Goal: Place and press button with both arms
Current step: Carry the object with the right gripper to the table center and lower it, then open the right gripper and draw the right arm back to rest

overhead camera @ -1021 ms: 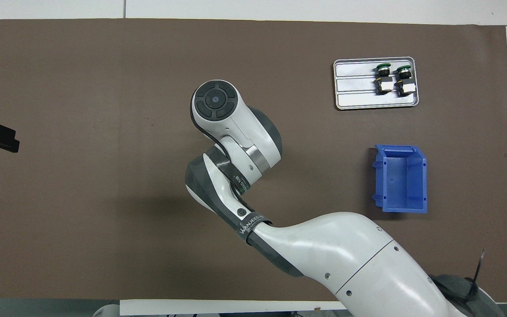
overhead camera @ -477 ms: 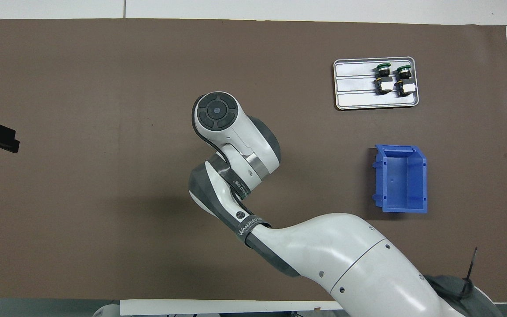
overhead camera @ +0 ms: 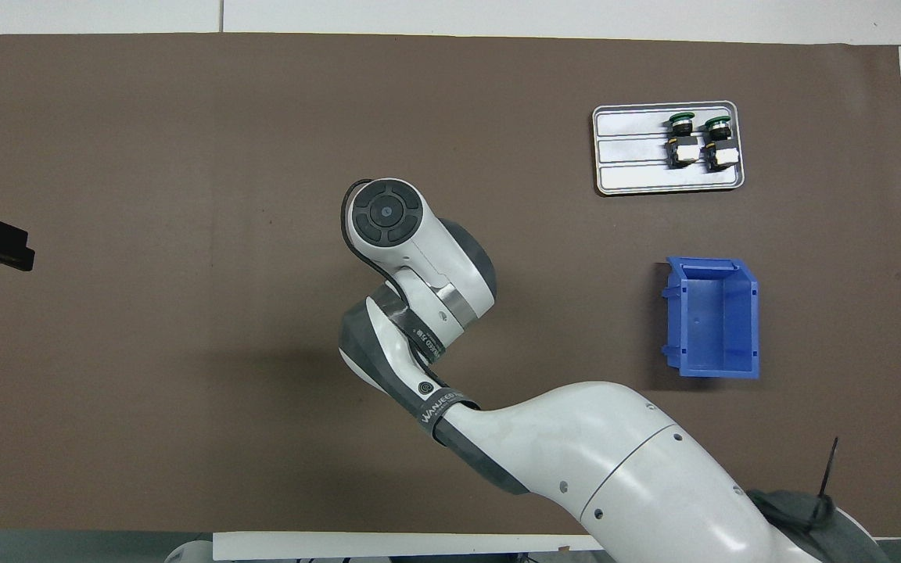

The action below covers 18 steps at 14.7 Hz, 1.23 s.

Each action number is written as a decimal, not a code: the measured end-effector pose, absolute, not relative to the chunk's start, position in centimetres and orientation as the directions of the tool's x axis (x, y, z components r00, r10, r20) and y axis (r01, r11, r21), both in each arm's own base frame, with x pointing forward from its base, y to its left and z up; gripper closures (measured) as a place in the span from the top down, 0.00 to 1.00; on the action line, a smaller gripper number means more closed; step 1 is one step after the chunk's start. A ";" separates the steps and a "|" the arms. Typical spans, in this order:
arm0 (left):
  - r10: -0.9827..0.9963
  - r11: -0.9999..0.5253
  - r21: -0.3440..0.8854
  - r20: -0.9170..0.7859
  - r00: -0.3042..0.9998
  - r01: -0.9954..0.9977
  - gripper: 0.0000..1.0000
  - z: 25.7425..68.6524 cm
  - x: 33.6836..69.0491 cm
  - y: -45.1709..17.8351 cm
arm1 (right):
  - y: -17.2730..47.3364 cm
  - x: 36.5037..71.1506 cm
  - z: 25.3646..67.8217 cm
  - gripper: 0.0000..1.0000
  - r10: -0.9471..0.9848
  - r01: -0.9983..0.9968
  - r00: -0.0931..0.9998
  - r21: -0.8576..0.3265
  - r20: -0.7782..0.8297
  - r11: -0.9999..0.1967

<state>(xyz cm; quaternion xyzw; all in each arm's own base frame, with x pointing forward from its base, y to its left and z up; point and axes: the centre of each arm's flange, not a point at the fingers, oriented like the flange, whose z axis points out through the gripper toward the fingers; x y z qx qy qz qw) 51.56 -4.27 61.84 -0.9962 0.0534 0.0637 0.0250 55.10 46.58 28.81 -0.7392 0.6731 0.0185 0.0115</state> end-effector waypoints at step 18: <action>-0.077 -0.995 -0.047 -0.143 0.987 -0.085 1.00 61.3 51.2 -4.5 | 15.1 59.0 57.0 0.98 -0.600 -0.594 0.796 0.089 -0.083 -0.800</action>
